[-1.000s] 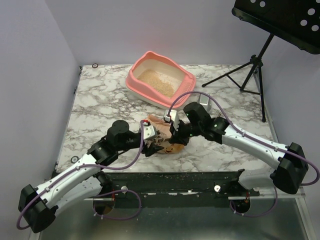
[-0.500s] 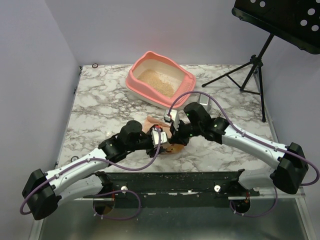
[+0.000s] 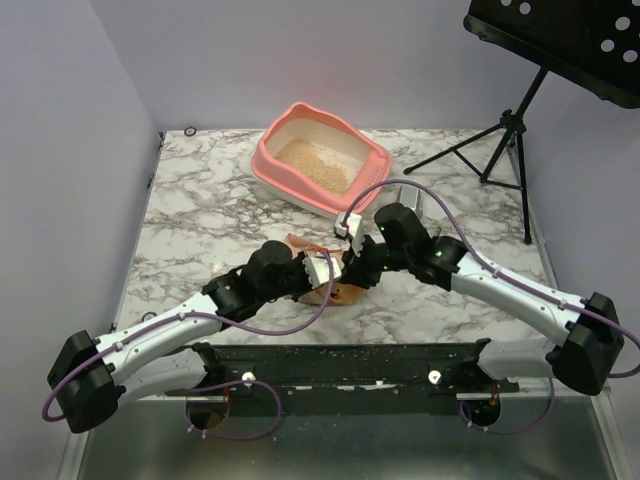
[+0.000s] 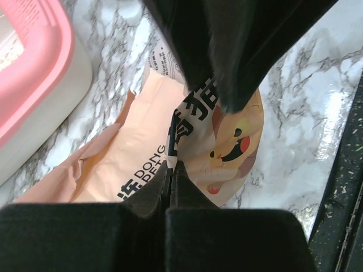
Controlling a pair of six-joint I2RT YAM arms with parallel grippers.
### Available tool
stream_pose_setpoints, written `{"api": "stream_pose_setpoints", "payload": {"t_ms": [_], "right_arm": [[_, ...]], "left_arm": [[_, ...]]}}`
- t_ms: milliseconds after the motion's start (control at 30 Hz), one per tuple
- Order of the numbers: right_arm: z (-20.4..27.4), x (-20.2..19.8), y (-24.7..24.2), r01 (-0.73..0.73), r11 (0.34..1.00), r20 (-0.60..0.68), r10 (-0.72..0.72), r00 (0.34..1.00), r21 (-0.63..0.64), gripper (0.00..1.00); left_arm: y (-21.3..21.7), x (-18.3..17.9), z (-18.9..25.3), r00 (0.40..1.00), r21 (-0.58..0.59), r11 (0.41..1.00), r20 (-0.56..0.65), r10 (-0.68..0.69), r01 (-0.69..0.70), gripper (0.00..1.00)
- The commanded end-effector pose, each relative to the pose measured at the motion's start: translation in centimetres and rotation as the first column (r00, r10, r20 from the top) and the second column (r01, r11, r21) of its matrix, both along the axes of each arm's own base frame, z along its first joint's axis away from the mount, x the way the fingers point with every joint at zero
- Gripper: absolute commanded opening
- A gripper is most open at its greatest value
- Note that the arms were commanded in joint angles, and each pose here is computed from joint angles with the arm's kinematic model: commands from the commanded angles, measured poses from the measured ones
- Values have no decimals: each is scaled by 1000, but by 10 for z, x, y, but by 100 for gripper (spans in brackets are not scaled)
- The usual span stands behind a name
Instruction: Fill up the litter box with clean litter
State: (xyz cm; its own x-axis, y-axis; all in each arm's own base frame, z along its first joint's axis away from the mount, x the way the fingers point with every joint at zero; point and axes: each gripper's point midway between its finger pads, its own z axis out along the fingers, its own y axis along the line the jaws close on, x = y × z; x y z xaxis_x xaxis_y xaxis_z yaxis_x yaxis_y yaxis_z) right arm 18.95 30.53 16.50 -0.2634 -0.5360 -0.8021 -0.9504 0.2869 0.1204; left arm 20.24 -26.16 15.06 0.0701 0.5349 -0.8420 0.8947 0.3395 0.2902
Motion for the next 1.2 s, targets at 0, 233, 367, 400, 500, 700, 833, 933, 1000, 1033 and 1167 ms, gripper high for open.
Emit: {"api": "stream_pose_setpoints", "payload": {"t_ms": [0,233,367,400,500,700,833,933,1000,1033,1167], "right_arm": [[43,18,-20,127,992,143,-129,981,23,40],[73,13,-46,71,997,328,-70,942,9,47],[75,3,-48,-39,999,427,47,903,-27,48],[75,2,-47,-73,996,454,84,887,-42,48],[81,4,-42,-143,987,569,161,807,-77,49],[71,5,-27,-232,956,603,292,743,-177,49],[59,5,-17,-267,942,596,336,730,-204,49],[53,6,-11,-282,935,585,355,729,-216,49],[54,8,-9,-282,935,593,353,724,-214,49],[56,10,-7,-279,937,604,349,716,-210,49],[54,17,-3,-267,938,620,347,703,-222,49]], "left_arm": [[41,17,10,980,46,982,85,178,-182,0],[46,9,20,975,18,979,95,201,-203,0],[46,10,21,970,13,974,89,224,-226,0],[47,10,21,969,11,972,87,232,-234,0],[47,10,21,968,-4,971,80,239,-240,0],[50,13,22,959,-7,962,72,274,-274,0],[50,13,18,959,5,960,60,278,-279,0],[50,13,18,957,-1,959,56,283,-283,0],[49,12,20,958,-11,960,55,281,-281,0],[48,12,21,959,-15,960,53,279,-279,0],[47,11,23,960,-26,962,52,274,-273,0]]}}
